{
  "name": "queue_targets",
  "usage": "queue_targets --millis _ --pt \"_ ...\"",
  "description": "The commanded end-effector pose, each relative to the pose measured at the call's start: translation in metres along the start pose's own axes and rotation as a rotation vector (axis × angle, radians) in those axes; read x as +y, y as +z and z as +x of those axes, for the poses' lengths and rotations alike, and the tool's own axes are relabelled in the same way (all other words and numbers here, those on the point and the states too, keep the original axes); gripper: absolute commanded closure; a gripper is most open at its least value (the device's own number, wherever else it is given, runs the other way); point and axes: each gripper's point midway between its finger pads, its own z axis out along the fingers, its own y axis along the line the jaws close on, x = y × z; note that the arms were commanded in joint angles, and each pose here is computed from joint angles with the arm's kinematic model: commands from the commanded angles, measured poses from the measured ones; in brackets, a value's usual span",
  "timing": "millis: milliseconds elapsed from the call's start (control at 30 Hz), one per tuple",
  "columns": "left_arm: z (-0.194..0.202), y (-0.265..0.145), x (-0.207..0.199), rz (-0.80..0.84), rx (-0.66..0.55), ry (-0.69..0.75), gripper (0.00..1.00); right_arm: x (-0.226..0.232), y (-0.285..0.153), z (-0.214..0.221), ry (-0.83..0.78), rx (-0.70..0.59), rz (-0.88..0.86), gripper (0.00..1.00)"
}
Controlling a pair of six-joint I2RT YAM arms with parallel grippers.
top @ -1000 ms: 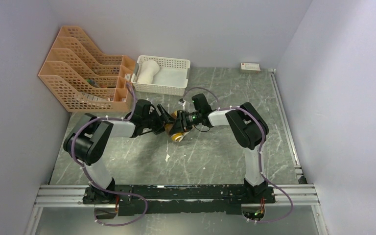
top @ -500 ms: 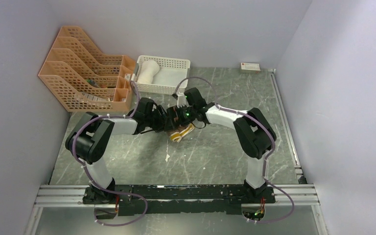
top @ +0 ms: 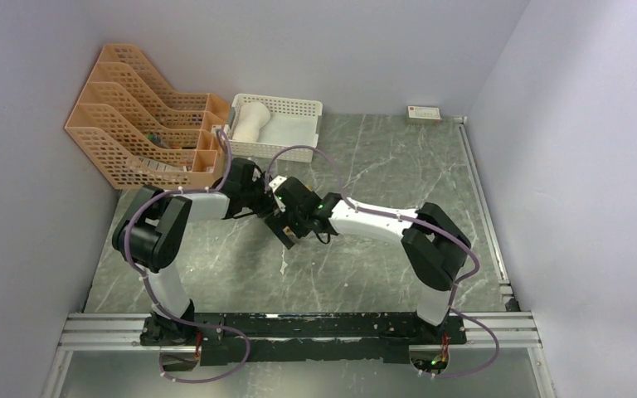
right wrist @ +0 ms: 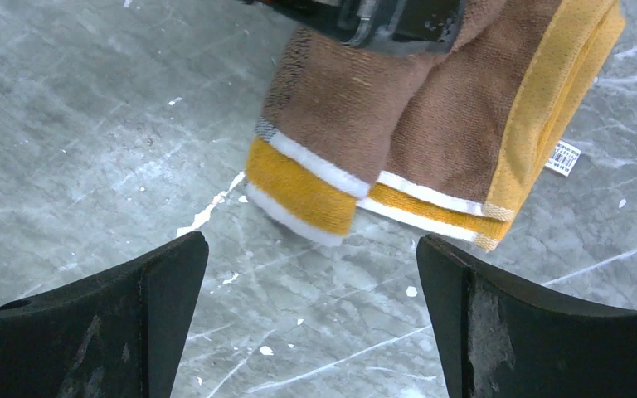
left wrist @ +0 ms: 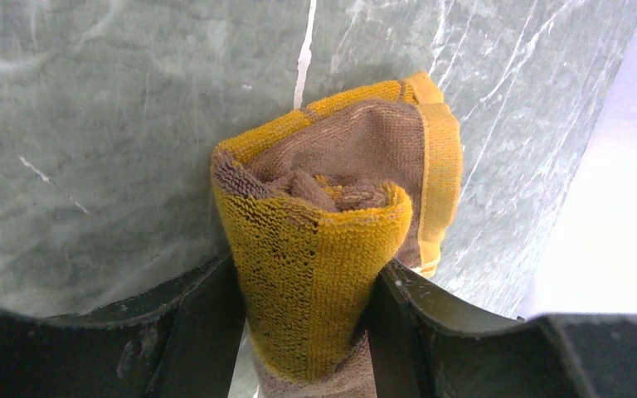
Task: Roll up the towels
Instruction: Roll the towel at the center of the board.
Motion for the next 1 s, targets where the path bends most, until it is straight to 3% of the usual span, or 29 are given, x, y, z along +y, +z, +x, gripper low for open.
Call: queue_targets --millis 0,400,667,967 --pt "0.027 0.003 0.073 -0.25 0.097 0.026 0.37 -0.002 -0.005 -0.029 0.032 -0.094 0.1 0.01" --pt "0.038 0.01 0.085 -0.275 0.137 0.004 0.37 -0.012 0.038 -0.059 0.202 -0.093 0.284 0.03" --pt "0.045 0.016 0.083 -0.245 0.18 -0.02 0.36 -0.032 0.04 -0.042 0.245 -0.104 0.448 0.22" --pt "0.047 0.017 0.086 -0.25 0.204 -0.021 0.36 -0.021 0.045 -0.052 0.198 -0.214 0.475 0.39"
